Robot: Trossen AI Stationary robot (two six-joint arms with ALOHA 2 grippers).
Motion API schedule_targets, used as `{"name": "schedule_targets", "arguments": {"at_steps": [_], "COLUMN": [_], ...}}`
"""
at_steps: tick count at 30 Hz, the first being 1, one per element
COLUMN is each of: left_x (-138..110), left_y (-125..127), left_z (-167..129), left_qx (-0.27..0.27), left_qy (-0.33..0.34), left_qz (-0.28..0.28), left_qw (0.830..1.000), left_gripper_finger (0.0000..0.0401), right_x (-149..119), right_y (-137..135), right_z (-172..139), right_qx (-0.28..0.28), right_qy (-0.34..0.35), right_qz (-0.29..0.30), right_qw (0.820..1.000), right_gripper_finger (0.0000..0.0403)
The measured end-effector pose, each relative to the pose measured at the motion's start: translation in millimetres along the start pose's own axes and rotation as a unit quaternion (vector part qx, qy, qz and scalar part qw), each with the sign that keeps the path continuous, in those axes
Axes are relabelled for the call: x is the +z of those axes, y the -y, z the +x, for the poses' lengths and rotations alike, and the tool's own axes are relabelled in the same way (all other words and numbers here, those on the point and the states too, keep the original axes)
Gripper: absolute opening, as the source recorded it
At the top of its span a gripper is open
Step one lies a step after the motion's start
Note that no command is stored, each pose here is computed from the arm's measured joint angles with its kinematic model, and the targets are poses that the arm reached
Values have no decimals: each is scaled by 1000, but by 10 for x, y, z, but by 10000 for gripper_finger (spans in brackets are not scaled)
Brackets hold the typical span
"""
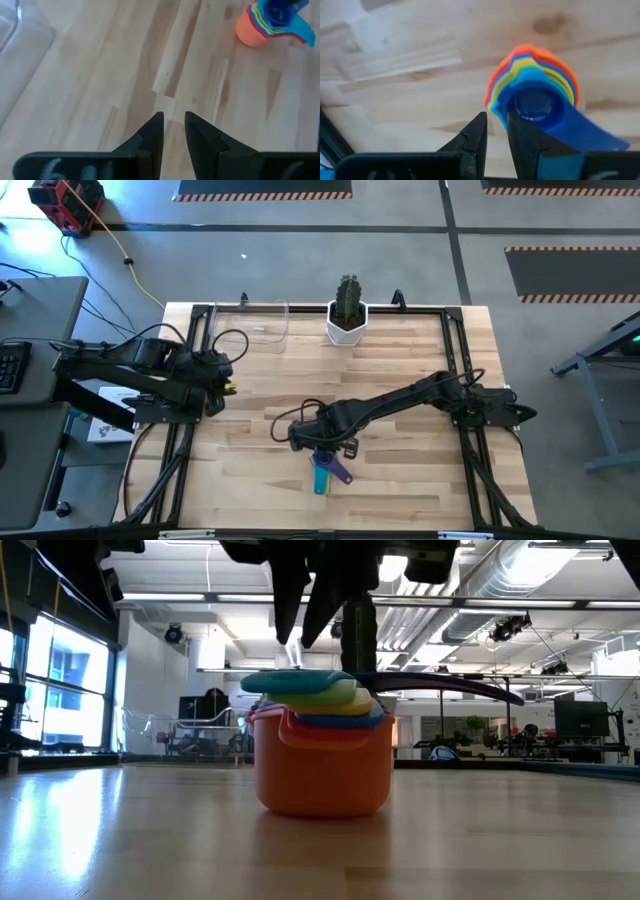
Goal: Nest measuring cups in basket
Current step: Stack the purple measuring cup on the light blue measuring cup
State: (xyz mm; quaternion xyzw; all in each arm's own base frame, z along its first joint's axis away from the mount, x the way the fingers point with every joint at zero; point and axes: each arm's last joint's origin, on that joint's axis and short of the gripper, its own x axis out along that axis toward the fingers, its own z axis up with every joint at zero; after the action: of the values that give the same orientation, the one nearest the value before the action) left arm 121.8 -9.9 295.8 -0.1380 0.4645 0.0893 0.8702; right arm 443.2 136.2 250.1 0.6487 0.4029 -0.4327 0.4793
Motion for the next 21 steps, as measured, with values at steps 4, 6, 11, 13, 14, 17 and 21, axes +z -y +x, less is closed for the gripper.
{"name": "schedule_targets", "arguments": {"at_steps": [4,6,11,13,14,17,21], "left_x": [-19,-26,-14,0,12,51,98], "left_y": [44,71,178,234,266,368,521], "left_z": [-4,-6,38,68,85,155,261], "left_qx": [-11,-17,-35,-43,-48,-61,-78], "left_qy": [-3,-4,-9,-10,-9,-7,-4], "left_qz": [-3,-7,-10,-4,0,10,36], "left_qw": [1000,1000,999,999,999,998,996], "left_gripper_finger": [70,70,70,70,70,70,70], "right_x": [22,32,-5,-61,-92,-173,-278], "right_y": [28,63,183,236,255,339,470], "right_z": [-127,-186,-252,-253,-253,-241,-253], "right_qx": [10,4,-30,-39,-39,-53,-76], "right_qy": [29,43,58,60,59,67,78], "right_qz": [-32,-41,-56,-64,-68,-70,-70], "right_qw": [999,998,996,995,995,994,992], "right_gripper_finger": [67,67,67,67,67,67,67]}}
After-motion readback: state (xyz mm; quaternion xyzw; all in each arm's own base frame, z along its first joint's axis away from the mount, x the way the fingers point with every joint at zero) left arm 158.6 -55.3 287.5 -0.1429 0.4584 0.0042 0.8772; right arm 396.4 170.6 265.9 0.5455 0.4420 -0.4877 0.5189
